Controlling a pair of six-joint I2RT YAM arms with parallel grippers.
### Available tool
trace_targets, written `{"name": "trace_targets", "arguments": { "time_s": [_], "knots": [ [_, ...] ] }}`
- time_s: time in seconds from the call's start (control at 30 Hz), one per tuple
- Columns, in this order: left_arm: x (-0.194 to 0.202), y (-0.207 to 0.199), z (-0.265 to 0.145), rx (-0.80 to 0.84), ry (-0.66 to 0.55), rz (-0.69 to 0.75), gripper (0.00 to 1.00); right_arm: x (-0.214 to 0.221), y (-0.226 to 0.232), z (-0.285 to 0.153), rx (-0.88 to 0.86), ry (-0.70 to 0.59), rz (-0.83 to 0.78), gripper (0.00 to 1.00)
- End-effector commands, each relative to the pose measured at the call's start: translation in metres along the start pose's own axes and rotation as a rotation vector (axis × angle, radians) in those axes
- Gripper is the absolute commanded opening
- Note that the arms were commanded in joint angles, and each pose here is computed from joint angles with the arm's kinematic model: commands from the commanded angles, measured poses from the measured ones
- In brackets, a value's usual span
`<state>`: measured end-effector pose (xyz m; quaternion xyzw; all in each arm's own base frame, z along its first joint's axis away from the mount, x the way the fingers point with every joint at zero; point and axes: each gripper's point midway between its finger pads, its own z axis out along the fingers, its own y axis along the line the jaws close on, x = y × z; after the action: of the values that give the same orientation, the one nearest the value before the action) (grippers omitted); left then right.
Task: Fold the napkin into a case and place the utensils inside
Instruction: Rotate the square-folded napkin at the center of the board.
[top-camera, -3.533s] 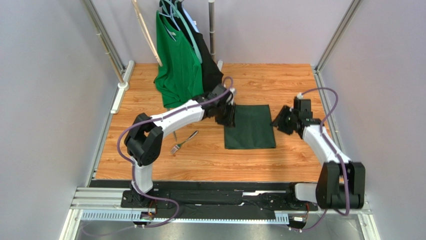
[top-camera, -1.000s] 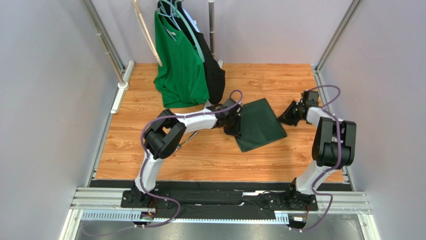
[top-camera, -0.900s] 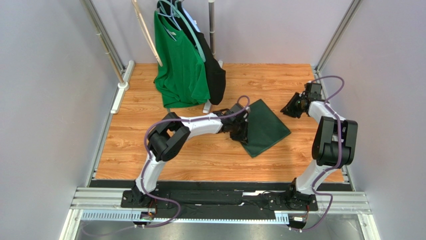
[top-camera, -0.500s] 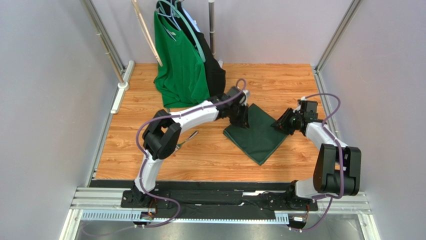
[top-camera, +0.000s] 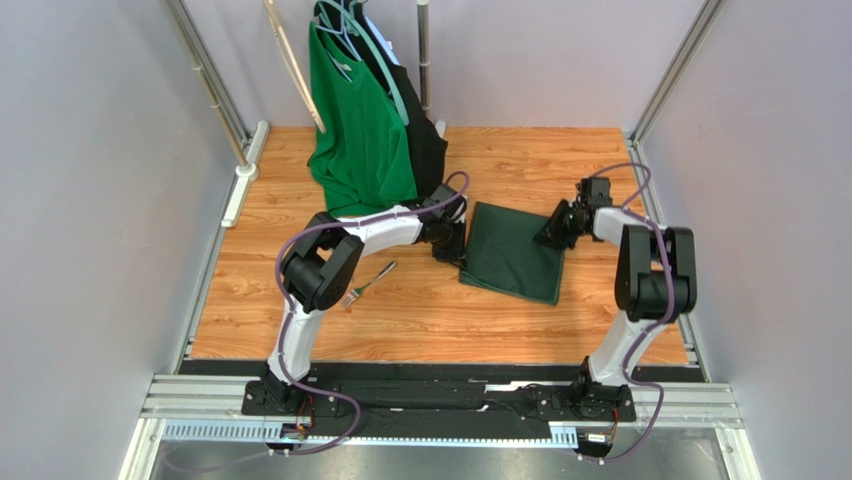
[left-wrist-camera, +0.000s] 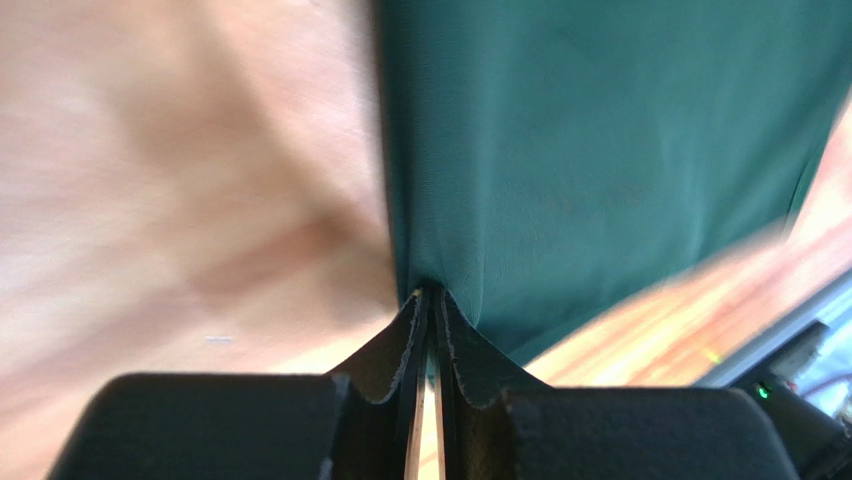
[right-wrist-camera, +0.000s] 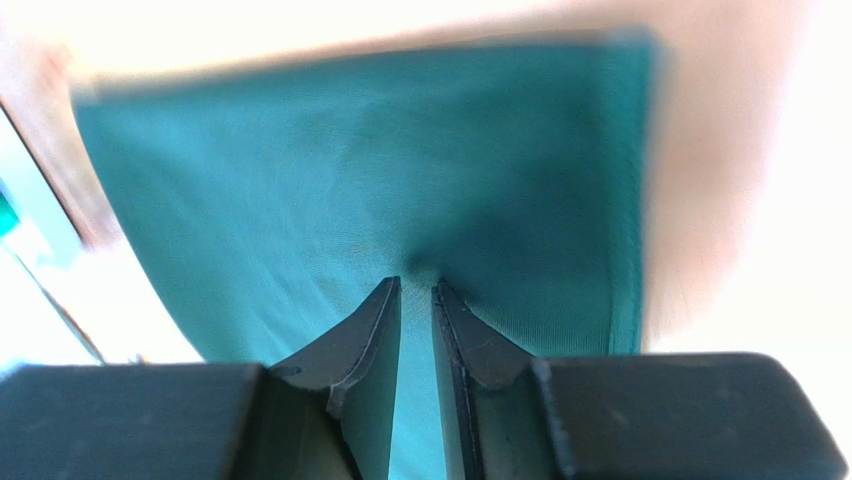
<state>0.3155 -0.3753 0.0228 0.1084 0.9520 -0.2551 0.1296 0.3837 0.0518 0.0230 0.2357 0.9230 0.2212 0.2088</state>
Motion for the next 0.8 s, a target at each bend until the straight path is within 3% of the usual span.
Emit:
{"name": "trace_targets", "arguments": {
  "time_s": [0.0, 0.1, 0.27, 0.37, 0.47, 0.53, 0.77],
  "knots": [
    [0.041, -0.024, 0.01, 0.027, 0.045, 0.033, 0.15, -0.053, 0.016, 0.023, 0.056, -0.074, -0.142, 0.25],
    [0.05, -0.042, 0.007, 0.05, 0.062, 0.037, 0.15, -0.06, 0.015, 0.021, 0.136, -0.031, -0.176, 0.26],
    [0.027, -0.048, -0.018, 0.025, -0.027, 0.079, 0.18, -0.069, 0.008, -0.045, 0.279, -0.158, -0.168, 0.35],
    [0.017, -0.066, -0.038, 0.076, -0.05, 0.111, 0.22, -0.036, -0.033, -0.068, 0.45, -0.147, -0.088, 0.38],
    [0.009, -0.082, -0.05, 0.129, -0.064, 0.116, 0.23, -0.005, -0.051, -0.08, 0.471, -0.141, -0.058, 0.41],
    [0.004, -0.09, -0.047, 0.165, -0.08, 0.116, 0.22, 0.0, -0.052, -0.083, 0.453, -0.159, -0.057, 0.4],
    [0.027, -0.087, -0.009, 0.213, 0.03, 0.09, 0.17, 0.022, -0.071, -0.079, 0.464, -0.138, -0.064, 0.37]
  ]
}}
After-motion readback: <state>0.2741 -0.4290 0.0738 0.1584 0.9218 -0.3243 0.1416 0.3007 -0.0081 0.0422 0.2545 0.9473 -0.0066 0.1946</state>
